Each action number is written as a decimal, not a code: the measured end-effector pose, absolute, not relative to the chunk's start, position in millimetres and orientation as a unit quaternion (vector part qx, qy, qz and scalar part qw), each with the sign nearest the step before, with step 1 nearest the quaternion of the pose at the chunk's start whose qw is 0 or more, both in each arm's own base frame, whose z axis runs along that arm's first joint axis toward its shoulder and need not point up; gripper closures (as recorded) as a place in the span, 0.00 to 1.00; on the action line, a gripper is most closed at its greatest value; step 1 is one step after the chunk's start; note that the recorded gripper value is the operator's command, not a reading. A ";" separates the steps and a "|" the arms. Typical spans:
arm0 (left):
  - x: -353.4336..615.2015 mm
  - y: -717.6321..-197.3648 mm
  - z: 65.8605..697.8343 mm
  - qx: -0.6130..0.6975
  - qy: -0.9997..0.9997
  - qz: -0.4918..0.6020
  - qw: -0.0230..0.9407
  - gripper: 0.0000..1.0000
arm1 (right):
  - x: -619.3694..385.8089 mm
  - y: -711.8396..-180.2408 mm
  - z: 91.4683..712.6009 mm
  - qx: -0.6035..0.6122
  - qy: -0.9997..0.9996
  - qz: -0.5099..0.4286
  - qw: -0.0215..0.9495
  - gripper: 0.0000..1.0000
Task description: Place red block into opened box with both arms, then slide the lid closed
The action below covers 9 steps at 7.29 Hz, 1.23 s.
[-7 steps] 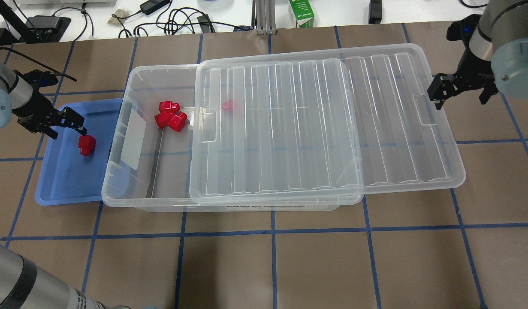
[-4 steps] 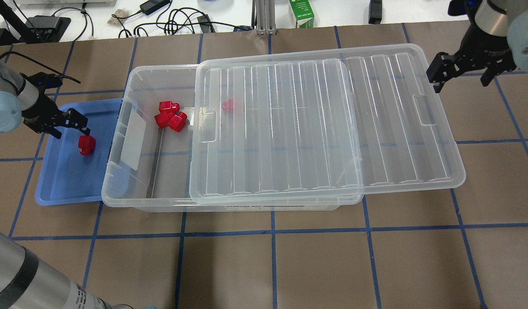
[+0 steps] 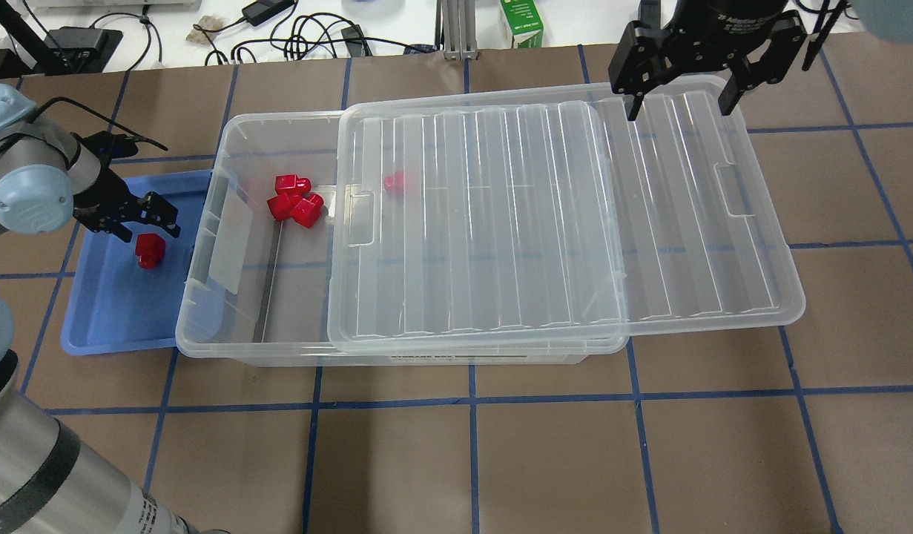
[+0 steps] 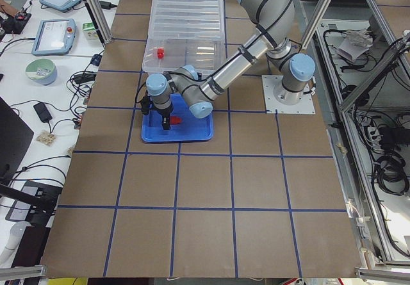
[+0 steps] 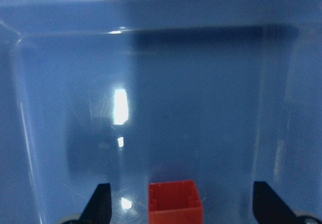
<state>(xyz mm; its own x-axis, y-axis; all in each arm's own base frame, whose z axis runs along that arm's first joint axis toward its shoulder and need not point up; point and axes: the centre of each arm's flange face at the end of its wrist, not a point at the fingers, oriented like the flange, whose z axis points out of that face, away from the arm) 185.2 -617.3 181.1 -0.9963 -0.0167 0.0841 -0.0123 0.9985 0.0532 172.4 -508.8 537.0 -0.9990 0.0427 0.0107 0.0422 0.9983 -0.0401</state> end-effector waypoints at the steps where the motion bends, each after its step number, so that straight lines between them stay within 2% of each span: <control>1: 185.4 -617.0 177.5 0.007 -0.999 -0.030 0.044 0.78 | 175.3 -507.4 534.3 -0.025 -0.999 0.019 0.006 0.00; 2: 186.6 -615.9 175.4 0.007 -0.999 -0.037 0.038 0.91 | 176.1 -506.7 533.4 -0.026 -0.999 0.020 0.006 0.00; 3: 187.4 -613.9 176.0 0.007 -0.998 -0.047 0.029 0.99 | 176.0 -506.5 533.2 -0.027 -0.999 0.020 0.006 0.00; 6: 185.4 -609.6 197.7 0.006 -0.996 -0.080 0.033 0.99 | 176.4 -507.6 530.1 -0.026 -0.999 0.017 0.006 0.00; 9: 172.5 -625.5 316.8 -0.006 -0.994 -0.096 0.044 0.99 | 176.4 -508.9 527.8 -0.026 -1.000 0.015 0.006 0.00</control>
